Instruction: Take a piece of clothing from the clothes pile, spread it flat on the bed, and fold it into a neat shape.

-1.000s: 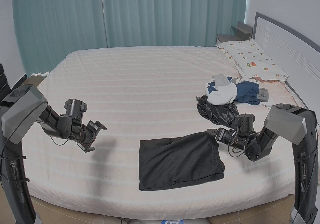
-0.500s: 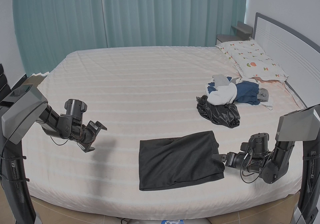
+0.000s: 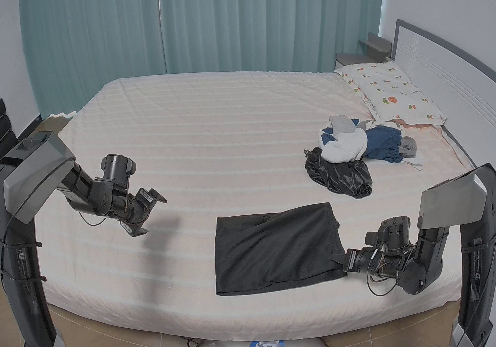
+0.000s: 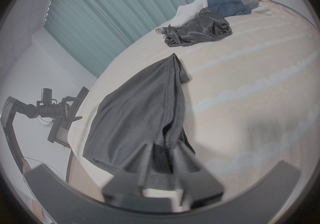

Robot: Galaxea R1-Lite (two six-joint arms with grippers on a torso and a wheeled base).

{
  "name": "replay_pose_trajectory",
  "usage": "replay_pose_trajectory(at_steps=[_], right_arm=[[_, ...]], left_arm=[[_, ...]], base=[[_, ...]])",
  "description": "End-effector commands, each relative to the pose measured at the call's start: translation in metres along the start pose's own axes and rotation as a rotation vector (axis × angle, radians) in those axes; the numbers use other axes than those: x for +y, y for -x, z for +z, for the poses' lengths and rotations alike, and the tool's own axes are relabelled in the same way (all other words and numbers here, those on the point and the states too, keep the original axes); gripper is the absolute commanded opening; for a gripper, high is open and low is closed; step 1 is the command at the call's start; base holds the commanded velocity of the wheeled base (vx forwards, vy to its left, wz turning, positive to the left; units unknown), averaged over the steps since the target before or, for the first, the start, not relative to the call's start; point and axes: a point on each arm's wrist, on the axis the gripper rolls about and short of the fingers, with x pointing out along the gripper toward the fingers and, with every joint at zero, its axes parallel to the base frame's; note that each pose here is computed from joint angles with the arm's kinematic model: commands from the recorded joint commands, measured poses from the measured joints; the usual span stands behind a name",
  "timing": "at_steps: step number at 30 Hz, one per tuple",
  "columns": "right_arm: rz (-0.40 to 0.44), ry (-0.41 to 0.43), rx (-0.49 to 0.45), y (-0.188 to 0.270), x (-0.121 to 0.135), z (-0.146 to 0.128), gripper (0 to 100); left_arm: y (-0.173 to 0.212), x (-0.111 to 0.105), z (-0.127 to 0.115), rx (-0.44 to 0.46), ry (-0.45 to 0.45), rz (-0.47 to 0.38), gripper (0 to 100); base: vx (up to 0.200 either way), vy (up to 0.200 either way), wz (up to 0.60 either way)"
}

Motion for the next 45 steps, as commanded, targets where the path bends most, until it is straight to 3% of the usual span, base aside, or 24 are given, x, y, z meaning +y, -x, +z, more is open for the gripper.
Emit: replay_pose_trajectory(at_steps=[1, 19, 20, 27, 34, 38, 45], right_arm=[[-0.018, -0.009, 0.013, 0.008, -0.005, -0.008, 0], [-0.032, -0.005, 0.034, 0.04, -0.009, -0.03, 0], [-0.032, 0.0, 0.037, 0.04, -0.009, -0.031, 100], [-0.033, 0.007, 0.004, 0.043, -0.01, -0.024, 100], [0.014, 0.025, -0.175, 0.023, -0.006, 0.027, 100], [0.011, 0.015, -0.165, 0.003, -0.005, 0.042, 100], [0.009, -0.078, -0.153, -0.055, -0.003, 0.092, 100]], left_arm=[[-0.001, 0.0, 0.0, 0.0, 0.001, 0.0, 100], [-0.001, 0.0, 0.0, -0.001, 0.001, 0.003, 100], [-0.001, 0.0, 0.0, -0.001, 0.001, 0.003, 100], [-0.001, 0.0, 0.0, -0.001, 0.001, 0.003, 100], [-0.001, 0.0, 0.0, -0.001, 0.001, 0.001, 100], [-0.001, 0.0, 0.0, -0.001, 0.001, 0.003, 100], [-0.001, 0.001, -0.001, -0.004, 0.001, 0.008, 100]], base=[[0.0, 0.0, 0.0], [0.0, 0.0, 0.0], [0.0, 0.0, 0.0], [0.0, 0.0, 0.0], [0.0, 0.0, 0.0], [0.0, 0.0, 0.0], [0.0, 0.0, 0.0]])
